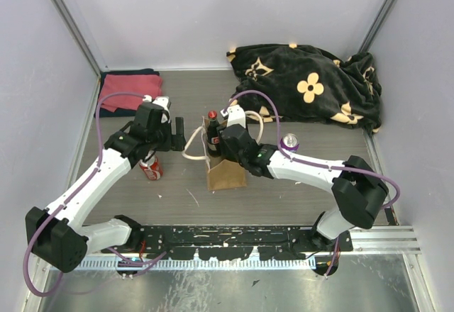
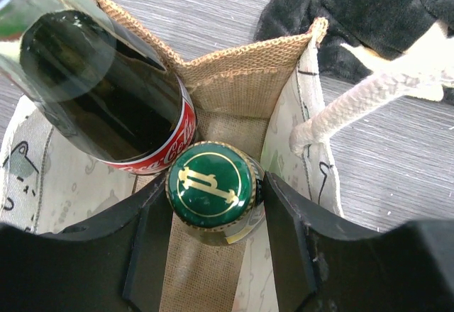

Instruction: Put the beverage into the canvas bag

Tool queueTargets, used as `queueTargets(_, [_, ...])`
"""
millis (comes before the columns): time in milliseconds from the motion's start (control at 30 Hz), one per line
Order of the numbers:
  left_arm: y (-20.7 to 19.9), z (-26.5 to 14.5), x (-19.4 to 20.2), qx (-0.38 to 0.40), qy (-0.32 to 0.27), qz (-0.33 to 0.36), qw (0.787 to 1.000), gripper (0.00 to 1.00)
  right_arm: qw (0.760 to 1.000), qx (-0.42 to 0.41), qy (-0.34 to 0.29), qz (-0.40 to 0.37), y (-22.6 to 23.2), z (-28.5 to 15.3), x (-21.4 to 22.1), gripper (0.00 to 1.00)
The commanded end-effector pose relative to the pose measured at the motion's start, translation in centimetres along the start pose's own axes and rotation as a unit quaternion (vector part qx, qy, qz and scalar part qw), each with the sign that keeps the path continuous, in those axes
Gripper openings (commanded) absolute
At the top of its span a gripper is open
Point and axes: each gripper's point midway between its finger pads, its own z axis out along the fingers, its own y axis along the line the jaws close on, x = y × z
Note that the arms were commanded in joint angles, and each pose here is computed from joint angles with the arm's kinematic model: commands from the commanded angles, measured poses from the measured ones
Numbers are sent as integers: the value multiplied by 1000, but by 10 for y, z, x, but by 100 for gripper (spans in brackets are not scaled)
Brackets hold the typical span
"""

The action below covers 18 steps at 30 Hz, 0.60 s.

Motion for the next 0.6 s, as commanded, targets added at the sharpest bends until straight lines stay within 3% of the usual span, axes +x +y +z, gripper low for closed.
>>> queueTargets(0, [0, -3, 0, 7, -8, -1, 1000, 91, 997, -1, -60, 44, 5, 2, -36, 1])
queueTargets(300, [0, -3, 1, 8, -10, 0, 1000, 91, 998, 2, -40, 40, 5, 6, -26, 2])
queueTargets(433, [0, -4, 1, 8, -11, 0, 1000, 91, 999, 3, -35, 34, 6, 6, -27, 36])
queueTargets(567, [0, -4, 1, 8, -11, -1, 1000, 91, 999, -2, -35, 32, 8, 5, -30, 55])
